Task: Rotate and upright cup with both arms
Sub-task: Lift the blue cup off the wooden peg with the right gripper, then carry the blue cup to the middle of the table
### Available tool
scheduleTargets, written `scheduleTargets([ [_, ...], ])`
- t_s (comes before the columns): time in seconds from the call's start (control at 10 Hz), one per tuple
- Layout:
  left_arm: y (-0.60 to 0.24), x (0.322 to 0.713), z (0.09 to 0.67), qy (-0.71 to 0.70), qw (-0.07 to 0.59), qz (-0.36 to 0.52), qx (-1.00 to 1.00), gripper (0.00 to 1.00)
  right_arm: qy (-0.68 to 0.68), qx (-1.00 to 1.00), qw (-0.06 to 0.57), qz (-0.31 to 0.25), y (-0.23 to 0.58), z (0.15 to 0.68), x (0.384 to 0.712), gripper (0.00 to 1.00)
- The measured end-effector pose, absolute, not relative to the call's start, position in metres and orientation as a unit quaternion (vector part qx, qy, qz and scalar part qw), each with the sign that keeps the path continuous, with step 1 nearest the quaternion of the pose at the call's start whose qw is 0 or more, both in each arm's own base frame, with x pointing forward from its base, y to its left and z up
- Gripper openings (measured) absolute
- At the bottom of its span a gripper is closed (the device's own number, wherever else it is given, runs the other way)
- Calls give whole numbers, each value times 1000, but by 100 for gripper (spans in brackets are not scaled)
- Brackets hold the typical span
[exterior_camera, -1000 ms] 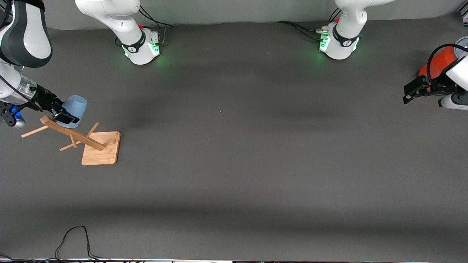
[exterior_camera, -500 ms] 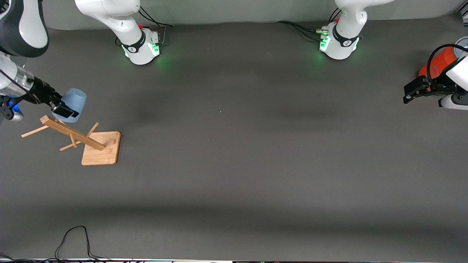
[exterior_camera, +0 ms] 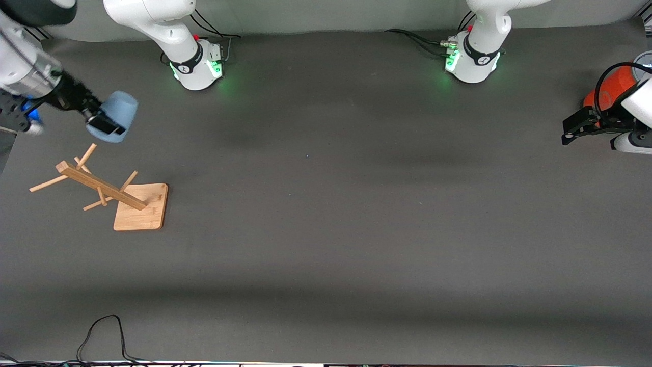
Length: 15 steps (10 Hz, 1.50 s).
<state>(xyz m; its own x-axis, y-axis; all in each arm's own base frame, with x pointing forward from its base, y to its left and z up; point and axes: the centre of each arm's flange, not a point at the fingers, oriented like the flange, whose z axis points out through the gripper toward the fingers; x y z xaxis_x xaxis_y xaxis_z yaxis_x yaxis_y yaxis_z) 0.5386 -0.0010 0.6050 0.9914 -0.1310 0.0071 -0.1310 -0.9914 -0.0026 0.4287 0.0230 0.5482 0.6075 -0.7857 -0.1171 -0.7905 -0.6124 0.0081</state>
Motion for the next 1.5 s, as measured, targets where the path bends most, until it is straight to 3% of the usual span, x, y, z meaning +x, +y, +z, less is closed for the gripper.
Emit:
scheduleTargets([
  [0.5,0,539,604,65,1,-3,-998,100,543,-838,6,45,211,547,394,81],
  [0.7,0,539,604,65,1,-3,-998,100,589,-807,-5,34,296,526,397,81],
  [1.1,1,539,604,64,1,-3,-998,100,661,-749,-41,2,445,440,424,81],
  [1.5,2,540,603,63,0,-2,-998,100,707,-703,-65,-32,543,343,428,81],
])
